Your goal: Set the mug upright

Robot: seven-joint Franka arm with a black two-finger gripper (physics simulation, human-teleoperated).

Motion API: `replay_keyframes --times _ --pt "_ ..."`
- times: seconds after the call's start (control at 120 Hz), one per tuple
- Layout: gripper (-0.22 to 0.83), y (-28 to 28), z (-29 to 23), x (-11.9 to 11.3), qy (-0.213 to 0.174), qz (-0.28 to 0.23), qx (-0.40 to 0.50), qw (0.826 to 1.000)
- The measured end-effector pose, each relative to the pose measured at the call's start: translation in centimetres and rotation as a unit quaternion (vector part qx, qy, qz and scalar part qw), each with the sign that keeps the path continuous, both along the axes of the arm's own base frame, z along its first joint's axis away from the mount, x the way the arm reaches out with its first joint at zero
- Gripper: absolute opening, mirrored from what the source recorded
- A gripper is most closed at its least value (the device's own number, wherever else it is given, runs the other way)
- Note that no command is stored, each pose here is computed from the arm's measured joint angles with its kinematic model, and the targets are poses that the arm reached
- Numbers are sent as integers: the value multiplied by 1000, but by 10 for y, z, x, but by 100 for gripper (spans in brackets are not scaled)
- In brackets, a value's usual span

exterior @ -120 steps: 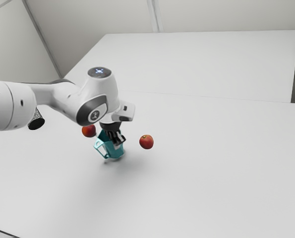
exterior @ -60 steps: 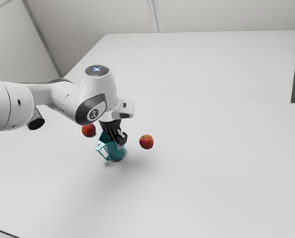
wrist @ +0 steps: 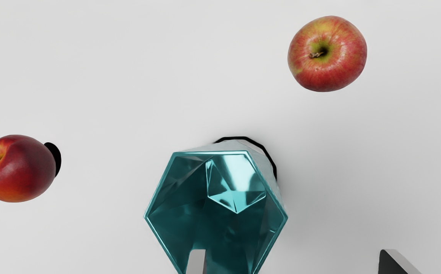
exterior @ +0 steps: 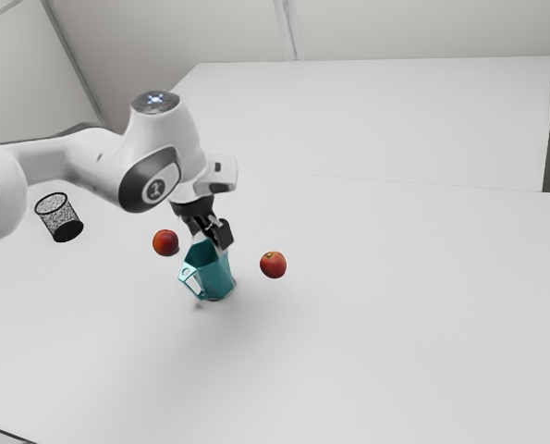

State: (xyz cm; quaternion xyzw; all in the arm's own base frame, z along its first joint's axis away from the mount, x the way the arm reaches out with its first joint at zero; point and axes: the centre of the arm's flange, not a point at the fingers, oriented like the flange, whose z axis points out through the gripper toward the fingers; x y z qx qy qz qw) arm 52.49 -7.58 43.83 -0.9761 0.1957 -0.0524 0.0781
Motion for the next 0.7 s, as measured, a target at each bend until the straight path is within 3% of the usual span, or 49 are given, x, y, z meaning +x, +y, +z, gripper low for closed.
replay_keyframes --times 0.192,0.3,0.467,0.7 --pt "57 -14 41 65 1 16 -37 999" --pt "59 16 76 85 -2 53 -56 997" --pt "60 75 127 67 15 115 -76 990" --pt "61 72 164 49 36 102 -76 991"
